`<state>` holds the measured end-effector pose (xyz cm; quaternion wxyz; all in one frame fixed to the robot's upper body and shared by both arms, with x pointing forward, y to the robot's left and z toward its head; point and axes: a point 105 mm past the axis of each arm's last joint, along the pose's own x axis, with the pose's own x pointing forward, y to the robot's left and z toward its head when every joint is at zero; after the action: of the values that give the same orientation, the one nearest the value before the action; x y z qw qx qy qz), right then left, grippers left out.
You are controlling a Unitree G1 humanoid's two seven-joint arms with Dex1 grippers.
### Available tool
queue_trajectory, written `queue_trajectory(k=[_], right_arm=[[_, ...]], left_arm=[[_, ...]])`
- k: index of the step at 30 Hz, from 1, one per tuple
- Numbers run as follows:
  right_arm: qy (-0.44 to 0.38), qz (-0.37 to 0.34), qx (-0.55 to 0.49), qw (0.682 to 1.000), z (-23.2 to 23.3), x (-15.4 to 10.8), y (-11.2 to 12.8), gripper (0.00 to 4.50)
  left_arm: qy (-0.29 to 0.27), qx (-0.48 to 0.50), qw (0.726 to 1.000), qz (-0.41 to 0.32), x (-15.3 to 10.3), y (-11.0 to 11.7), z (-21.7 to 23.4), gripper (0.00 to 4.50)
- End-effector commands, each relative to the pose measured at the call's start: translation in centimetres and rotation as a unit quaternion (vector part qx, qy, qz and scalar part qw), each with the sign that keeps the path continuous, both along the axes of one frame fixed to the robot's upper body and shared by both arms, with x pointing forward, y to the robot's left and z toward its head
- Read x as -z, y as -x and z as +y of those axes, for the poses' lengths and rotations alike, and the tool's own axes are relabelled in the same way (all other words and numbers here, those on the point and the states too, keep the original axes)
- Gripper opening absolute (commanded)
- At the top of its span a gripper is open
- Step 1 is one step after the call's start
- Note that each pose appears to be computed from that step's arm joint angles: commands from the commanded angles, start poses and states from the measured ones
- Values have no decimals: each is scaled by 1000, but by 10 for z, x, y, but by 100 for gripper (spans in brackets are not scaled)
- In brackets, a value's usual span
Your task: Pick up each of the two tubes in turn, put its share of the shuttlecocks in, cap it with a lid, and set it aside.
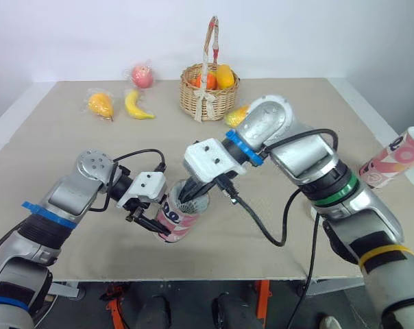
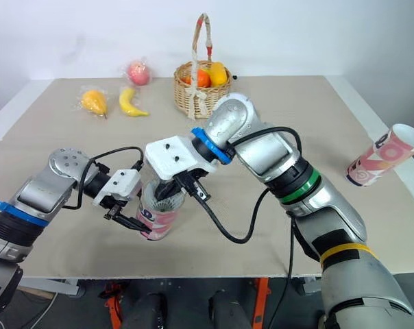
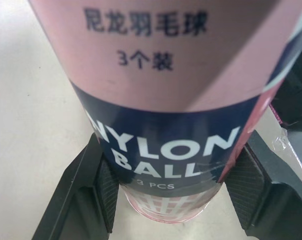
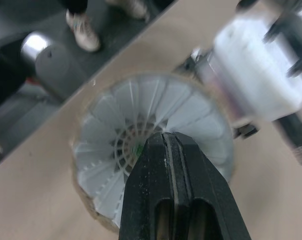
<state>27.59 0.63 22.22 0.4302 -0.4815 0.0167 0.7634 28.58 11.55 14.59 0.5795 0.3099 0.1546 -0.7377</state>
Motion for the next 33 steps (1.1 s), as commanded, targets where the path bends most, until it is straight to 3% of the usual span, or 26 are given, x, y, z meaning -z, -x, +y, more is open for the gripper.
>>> queue_trajectory(k=[1,5,9,17,26,33], right_arm=[[39,-49,-2,998,-3,10,-9,9],[47,-100,-10,994,1,11,-18,9],[47,-72,-47,995,-1,11,-3,9],[-67,-18,-5,998,-14,-63,-6,9],[-85,-52,54,994,-63,-86,-16,9],[-172,-59,170,968,-108,-81,-21,9]], left_arm=[[-14,-19,1000,-5,0,-2,7,267],[-11,-22,1000,-2,-1,-2,7,267],[-9,-24,1000,-3,-1,-2,6,267],[-8,-23,1000,-4,-1,-1,3,267],[-1,-27,1000,-8,1,-1,2,267],[105,-32,993,-32,-12,-1,-20,267]])
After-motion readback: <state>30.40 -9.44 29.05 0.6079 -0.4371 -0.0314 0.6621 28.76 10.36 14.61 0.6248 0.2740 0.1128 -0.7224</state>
